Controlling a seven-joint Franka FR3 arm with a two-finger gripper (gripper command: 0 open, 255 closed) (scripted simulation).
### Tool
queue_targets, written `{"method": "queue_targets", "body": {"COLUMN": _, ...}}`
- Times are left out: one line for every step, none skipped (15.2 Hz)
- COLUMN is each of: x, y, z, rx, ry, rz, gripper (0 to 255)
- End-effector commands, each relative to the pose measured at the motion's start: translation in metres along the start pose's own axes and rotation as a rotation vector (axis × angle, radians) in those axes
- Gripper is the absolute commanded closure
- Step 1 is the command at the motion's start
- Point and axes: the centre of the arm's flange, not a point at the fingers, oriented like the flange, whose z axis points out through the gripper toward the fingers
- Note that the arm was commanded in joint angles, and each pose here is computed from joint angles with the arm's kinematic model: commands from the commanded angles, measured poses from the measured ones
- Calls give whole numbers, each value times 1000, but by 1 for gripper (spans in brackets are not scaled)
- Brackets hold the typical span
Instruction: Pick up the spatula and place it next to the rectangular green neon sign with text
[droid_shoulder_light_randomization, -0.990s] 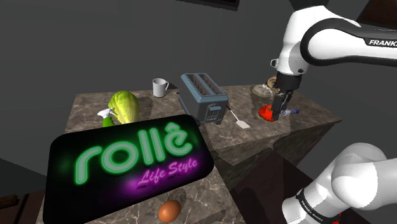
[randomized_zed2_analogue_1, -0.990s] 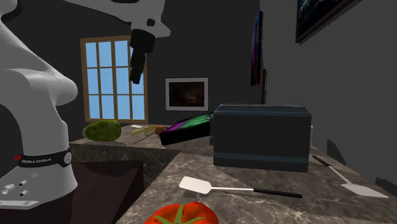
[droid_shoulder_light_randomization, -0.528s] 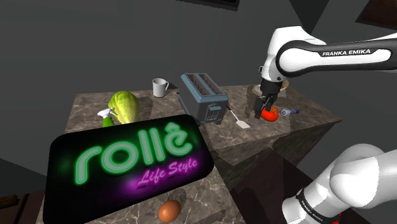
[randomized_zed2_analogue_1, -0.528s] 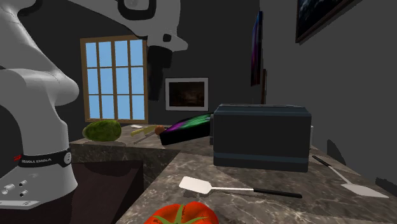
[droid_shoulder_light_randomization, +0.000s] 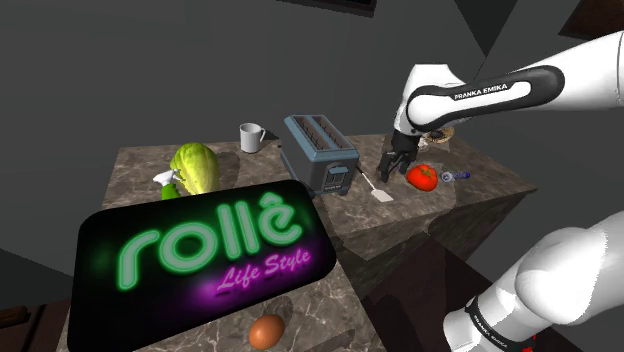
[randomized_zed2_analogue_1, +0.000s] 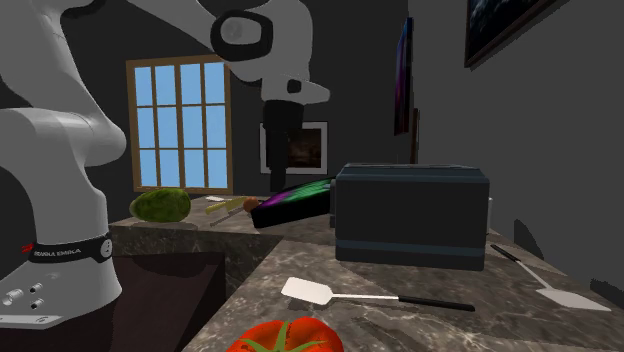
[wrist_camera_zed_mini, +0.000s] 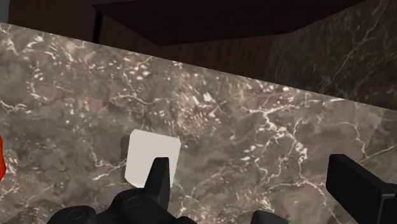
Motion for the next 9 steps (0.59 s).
{"method": "queue_targets", "body": {"x": 19, "y": 11, "z": 13, "rx": 3, "ry": 19, "rz": 29, "gripper": 0}}
{"method": "queue_targets", "body": {"x": 28, "y": 17, "z": 19, "rx": 5, "ry": 28, "rz": 43, "gripper": 0}}
{"method": "queue_targets", "body": {"x": 36, "y": 23, "z": 25, "rx": 7, "ry": 37, "rz": 58, "gripper": 0}}
{"method": "queue_targets", "body": {"x": 45, "y": 30, "z": 31, "rx": 9, "ry": 45, "rz": 72, "gripper": 0}}
{"method": "queue_targets", "body": {"x": 54, "y": 36, "z": 37, "rx": 11, "ry": 54, "rz": 86, "gripper": 0}}
{"method": "queue_targets", "body": {"x": 62, "y": 42, "z": 43, "rx": 13, "ry": 62, "rz": 100, "gripper": 0}}
{"method": "queue_targets", "body": {"x": 71, "y": 49, "z": 49, "rx": 15, "ry": 71, "rz": 115, "gripper": 0}}
{"method": "queue_targets", "body": {"x": 80, "y": 56, "z": 55, "rx": 17, "ry": 79, "rz": 129, "gripper": 0}}
{"method": "queue_targets", "body": {"x": 88, "y": 62, "z": 61, "rx": 18, "ry": 88, "rz": 143, "gripper": 0}}
